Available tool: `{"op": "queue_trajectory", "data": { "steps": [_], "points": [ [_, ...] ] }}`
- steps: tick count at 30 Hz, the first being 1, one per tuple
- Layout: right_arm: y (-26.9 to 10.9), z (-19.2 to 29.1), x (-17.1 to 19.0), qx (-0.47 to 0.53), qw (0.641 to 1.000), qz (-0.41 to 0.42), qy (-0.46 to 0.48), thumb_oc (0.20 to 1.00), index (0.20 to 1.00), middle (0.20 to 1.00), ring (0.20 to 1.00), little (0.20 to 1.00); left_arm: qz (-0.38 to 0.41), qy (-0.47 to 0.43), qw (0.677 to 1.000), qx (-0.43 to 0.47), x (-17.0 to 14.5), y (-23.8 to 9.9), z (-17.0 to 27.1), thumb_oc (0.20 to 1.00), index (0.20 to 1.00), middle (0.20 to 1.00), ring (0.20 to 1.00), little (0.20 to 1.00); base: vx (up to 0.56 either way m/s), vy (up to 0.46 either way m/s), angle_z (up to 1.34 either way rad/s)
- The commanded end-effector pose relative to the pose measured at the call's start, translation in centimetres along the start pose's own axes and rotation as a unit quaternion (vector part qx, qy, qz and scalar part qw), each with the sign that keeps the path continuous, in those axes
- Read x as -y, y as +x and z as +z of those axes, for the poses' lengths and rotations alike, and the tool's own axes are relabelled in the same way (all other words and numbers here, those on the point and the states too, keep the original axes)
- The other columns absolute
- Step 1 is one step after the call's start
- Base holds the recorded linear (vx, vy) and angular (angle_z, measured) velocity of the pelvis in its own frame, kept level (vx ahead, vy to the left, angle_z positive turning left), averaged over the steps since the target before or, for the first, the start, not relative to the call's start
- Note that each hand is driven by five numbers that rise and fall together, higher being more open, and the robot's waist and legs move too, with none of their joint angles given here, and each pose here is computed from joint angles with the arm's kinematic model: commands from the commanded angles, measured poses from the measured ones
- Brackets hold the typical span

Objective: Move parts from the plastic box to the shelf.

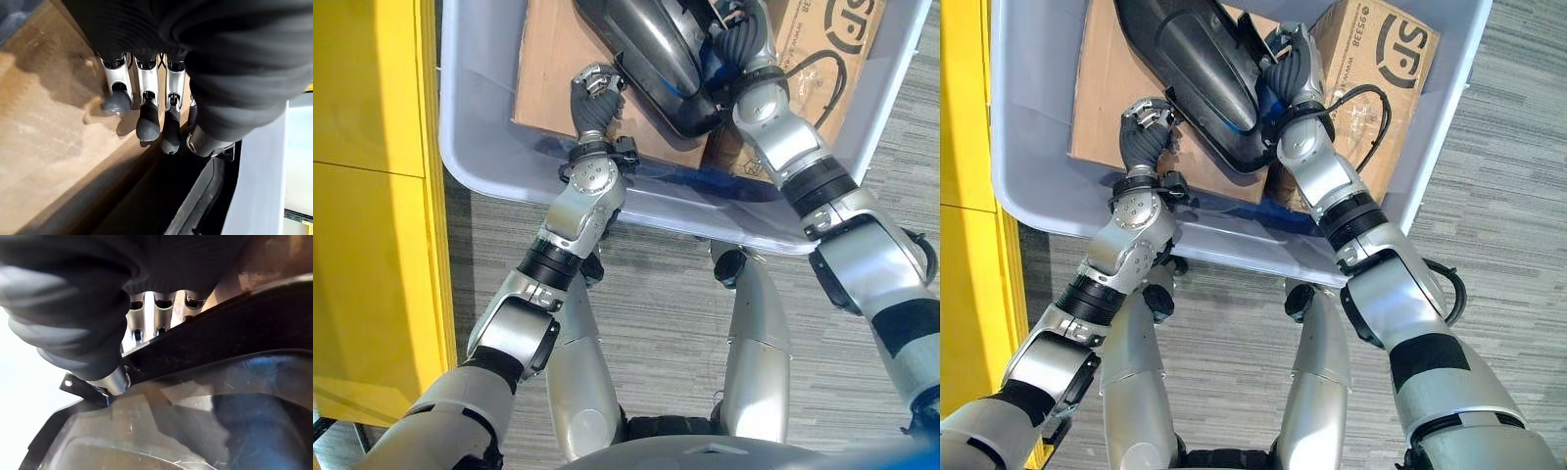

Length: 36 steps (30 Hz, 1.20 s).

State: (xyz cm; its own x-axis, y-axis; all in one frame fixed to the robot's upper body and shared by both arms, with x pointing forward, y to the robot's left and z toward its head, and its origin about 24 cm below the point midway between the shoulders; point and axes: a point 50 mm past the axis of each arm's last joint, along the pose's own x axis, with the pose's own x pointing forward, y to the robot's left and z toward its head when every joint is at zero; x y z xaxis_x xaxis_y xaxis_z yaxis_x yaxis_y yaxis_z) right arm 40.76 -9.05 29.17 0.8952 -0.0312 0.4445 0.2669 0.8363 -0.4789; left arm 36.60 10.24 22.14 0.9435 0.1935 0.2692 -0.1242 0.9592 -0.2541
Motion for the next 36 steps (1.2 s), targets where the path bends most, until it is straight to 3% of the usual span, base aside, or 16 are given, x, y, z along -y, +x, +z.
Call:
{"op": "queue_trajectory", "data": {
  "steps": [1,8,11,13,14,15,17,21,30,36],
  "points": [
    [-3.6,-3.4,-6.4,-0.055,0.987,0.154,-0.002,0.200,0.200,0.200,0.200,0.200,-0.098,-0.008,0.994,-0.054,4.7,-1.5,-2.1,0.200,0.200,0.200,0.200,0.200,-0.02,0.016,-0.05],
    [-4.2,-3.5,-7.1,-0.066,0.985,0.160,0.010,0.200,0.200,0.200,0.200,0.200,-0.087,-0.037,0.994,-0.054,4.7,-1.5,-1.8,0.200,0.200,0.200,0.200,0.200,-0.01,0.006,-0.03],
    [-4.3,-3.7,-7.0,-0.061,0.989,0.136,0.016,0.200,0.200,0.200,0.200,0.200,-0.088,-0.056,0.993,-0.064,4.6,-1.8,-1.9,0.329,0.329,0.329,0.329,0.329,0.00,0.000,0.00],
    [-4.3,-3.7,-6.9,-0.051,0.992,0.117,0.013,0.200,0.200,0.200,0.200,0.200,-0.094,-0.057,0.992,-0.066,4.5,-1.8,-2.1,0.445,0.445,0.445,0.445,0.445,-0.01,0.016,0.00],
    [-4.2,-3.5,-6.5,-0.034,0.995,0.097,0.005,0.200,0.200,0.200,0.200,0.200,-0.099,-0.058,0.991,-0.066,4.4,-2.0,-2.4,0.953,0.953,0.953,0.953,0.953,-0.02,0.030,-0.01],
    [-4.2,-3.5,-6.5,-0.029,0.995,0.095,0.001,0.200,0.200,0.200,0.200,0.200,-0.100,-0.059,0.991,-0.066,4.4,-2.0,-2.4,1.000,1.000,1.000,1.000,1.000,-0.04,0.059,-0.06],
    [-3.8,-2.1,-5.2,0.071,0.991,0.035,-0.106,0.200,0.200,0.200,0.200,0.200,-0.120,-0.041,0.989,-0.069,4.5,-2.4,-2.8,1.000,1.000,1.000,1.000,1.000,-0.04,0.064,-0.06],
    [-3.8,0.6,-3.9,0.164,0.971,-0.006,-0.172,0.200,0.200,0.200,0.200,0.200,-0.137,-0.030,0.987,-0.084,4.5,-3.2,-3.6,1.000,1.000,1.000,1.000,1.000,-0.03,0.056,-0.04],
    [-4.6,3.2,-4.0,0.228,0.954,-0.017,-0.196,0.200,0.200,0.200,0.200,0.200,-0.126,-0.039,0.986,-0.100,4.2,-3.9,-4.6,1.000,1.000,1.000,1.000,1.000,-0.03,0.052,-0.11],
    [-4.7,4.1,-3.9,0.233,0.959,-0.032,-0.159,0.200,0.200,0.200,0.200,0.200,-0.107,-0.053,0.987,-0.109,4.1,-3.8,-4.7,1.000,1.000,1.000,1.000,1.000,-0.01,0.013,-0.03]
  ]
}}
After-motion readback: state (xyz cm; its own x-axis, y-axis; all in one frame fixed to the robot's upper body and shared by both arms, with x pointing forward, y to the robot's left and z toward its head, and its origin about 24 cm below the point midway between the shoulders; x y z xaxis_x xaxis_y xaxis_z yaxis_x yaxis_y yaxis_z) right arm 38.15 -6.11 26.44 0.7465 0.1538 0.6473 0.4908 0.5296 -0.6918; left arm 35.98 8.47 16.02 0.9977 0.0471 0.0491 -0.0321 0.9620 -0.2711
